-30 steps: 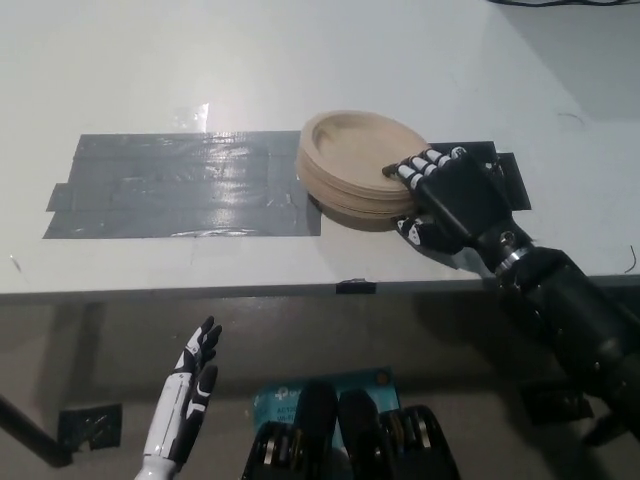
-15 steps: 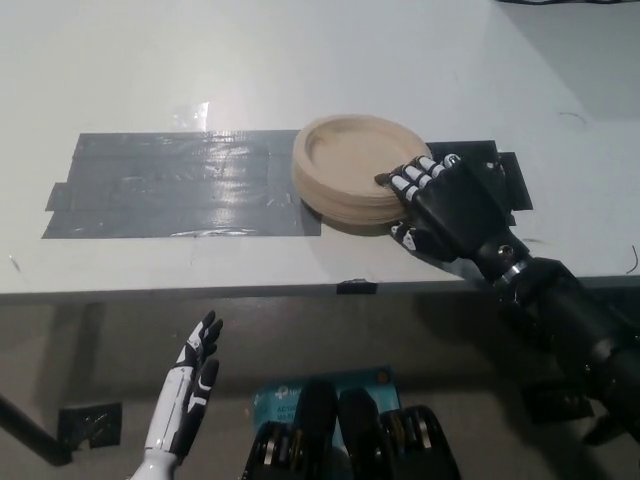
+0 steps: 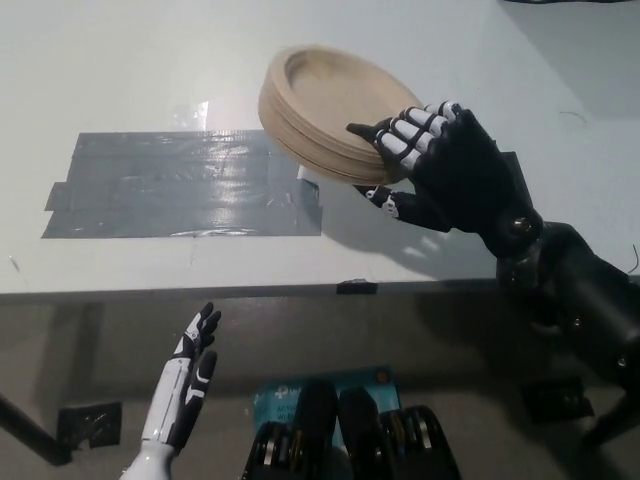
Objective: A stack of plates is kept in the middle of the desk close to the robot and the robot grabs the stack with its right hand, picks it up and hands it to a person.
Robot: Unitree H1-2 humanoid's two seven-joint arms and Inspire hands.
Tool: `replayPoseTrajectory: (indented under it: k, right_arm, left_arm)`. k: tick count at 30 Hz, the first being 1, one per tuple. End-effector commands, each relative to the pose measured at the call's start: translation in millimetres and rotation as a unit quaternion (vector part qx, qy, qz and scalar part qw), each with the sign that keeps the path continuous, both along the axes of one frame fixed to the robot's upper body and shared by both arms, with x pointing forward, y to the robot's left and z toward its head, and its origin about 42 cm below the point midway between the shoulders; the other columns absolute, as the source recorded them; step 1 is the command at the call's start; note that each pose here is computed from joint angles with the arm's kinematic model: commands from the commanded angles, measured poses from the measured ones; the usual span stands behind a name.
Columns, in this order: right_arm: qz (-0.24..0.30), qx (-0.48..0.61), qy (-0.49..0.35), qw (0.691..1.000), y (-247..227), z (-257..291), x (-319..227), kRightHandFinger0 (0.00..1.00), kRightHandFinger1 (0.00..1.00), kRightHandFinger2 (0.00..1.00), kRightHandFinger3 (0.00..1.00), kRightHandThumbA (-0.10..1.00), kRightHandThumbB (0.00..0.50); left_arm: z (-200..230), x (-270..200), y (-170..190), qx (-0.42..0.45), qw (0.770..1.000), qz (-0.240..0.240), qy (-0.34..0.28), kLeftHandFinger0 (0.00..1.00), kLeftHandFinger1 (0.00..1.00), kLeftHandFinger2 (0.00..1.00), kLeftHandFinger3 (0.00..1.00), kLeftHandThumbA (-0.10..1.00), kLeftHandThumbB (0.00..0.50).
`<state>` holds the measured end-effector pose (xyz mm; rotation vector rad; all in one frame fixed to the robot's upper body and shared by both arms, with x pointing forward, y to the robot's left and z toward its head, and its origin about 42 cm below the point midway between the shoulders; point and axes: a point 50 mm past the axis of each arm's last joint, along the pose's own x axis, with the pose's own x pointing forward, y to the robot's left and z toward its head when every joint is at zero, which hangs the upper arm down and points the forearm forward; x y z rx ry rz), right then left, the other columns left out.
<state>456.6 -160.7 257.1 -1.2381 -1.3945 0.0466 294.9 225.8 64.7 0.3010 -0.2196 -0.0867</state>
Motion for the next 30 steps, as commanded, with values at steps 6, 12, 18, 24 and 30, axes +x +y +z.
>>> replayPoseTrajectory:
  k: [6,12,18,24,30]
  right_arm:
    - [-0.004,0.000,-0.037,0.999,-9.9,24.2,16.5,0.00,0.00,0.00,0.43,-0.10,0.348]
    - [-0.053,-0.039,0.002,0.998,-17.5,1.6,36.2,0.00,0.00,0.03,0.30,-0.10,0.333]
    - [-0.068,-0.048,0.010,0.996,-16.6,-5.5,47.8,0.00,0.00,0.00,0.22,-0.10,0.324]
    - [-0.079,-0.052,0.000,0.996,-14.2,1.6,57.5,0.00,0.00,0.18,0.21,-0.10,0.300]
    - [-0.076,-0.051,-0.019,0.996,-7.5,9.6,60.4,0.00,0.00,0.00,0.17,-0.10,0.301]
  left_arm:
    - [16.1,5.1,3.8,0.003,0.999,-0.005,-0.045,1.00,1.00,1.00,1.00,1.00,0.319]
    - [15.9,5.1,2.7,0.006,0.999,-0.008,-0.044,1.00,1.00,1.00,1.00,1.00,0.325]
    - [14.2,3.2,4.1,0.007,0.999,-0.005,-0.042,1.00,1.00,1.00,1.00,1.00,0.324]
    - [13.1,3.2,4.4,0.004,0.999,-0.008,-0.039,1.00,1.00,1.00,1.00,1.00,0.327]
    - [15.1,3.7,4.1,0.004,0.999,-0.009,-0.042,1.00,1.00,1.00,1.00,1.00,0.319]
